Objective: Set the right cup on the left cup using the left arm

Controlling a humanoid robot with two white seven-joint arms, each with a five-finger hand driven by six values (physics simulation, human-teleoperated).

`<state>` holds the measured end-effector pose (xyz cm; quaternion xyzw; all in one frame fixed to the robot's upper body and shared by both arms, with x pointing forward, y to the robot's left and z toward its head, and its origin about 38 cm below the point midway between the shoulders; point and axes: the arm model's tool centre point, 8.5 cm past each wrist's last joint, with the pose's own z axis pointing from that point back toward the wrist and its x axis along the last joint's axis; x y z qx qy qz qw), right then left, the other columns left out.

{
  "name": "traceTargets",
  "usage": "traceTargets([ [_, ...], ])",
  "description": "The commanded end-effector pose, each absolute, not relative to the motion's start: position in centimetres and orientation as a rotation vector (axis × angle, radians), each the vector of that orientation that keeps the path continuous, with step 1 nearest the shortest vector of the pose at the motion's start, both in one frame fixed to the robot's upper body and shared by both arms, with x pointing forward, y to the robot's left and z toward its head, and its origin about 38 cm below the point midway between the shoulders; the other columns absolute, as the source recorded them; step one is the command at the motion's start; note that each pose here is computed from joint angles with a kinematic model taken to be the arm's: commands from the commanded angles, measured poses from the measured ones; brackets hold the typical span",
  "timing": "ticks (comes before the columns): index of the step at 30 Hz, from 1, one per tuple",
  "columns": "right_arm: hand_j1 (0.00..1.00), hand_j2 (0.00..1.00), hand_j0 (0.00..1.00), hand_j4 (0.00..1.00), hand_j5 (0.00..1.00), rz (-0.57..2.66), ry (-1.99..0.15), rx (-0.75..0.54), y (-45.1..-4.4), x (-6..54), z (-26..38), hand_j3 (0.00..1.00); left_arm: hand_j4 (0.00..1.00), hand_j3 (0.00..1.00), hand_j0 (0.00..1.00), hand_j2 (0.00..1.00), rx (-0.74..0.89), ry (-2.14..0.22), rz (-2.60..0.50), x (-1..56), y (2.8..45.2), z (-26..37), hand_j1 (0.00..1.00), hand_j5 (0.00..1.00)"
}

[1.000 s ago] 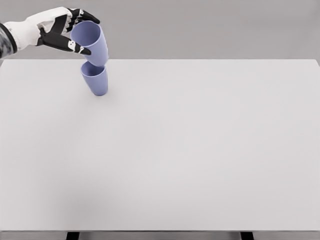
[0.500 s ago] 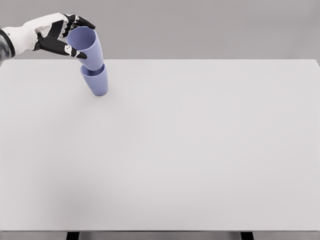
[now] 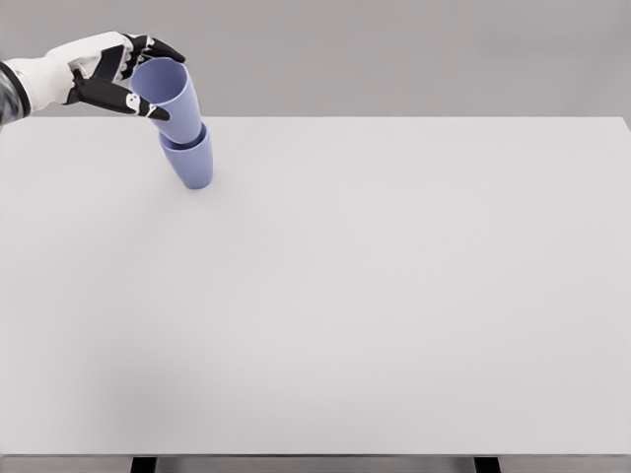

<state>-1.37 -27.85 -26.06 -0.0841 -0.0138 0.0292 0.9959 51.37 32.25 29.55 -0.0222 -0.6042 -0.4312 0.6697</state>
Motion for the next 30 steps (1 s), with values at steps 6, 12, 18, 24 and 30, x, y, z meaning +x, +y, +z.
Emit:
traceTargets([
  [6,1.0,1.0,1.0,1.0,1.0,0.058,-0.028,-0.168,-27.9,-1.4,-26.1,1.0,0.65,0.65,0.65,0.65,-0.04,-1.349,-0.953,51.7,32.8,29.1,0.65,0.65],
  [12,1.0,1.0,1.0,1.0,1.0,0.058,-0.028,-0.168,-27.9,-1.4,-26.1,1.0,0.65,0.65,0.65,0.65,-0.035,-1.337,-0.949,51.9,32.9,28.8,0.65,0.65],
  [18,1.0,1.0,1.0,1.0,1.0,0.058,-0.028,-0.168,-27.9,-1.4,-26.1,1.0,0.65,0.65,0.65,0.65,-0.04,-1.338,-0.953,52.0,32.5,28.6,0.65,0.65],
  [24,1.0,1.0,1.0,1.0,1.0,0.058,-0.028,-0.168,-27.9,-1.4,-26.1,1.0,0.65,0.65,0.65,0.65,-0.037,-1.327,-0.941,52.4,32.6,28.1,0.65,0.65],
  [30,1.0,1.0,1.0,1.0,1.0,0.058,-0.028,-0.168,-27.9,-1.4,-26.1,1.0,0.65,0.65,0.65,0.65,-0.047,-1.322,-0.936,52.7,32.1,27.6,0.65,0.65],
])
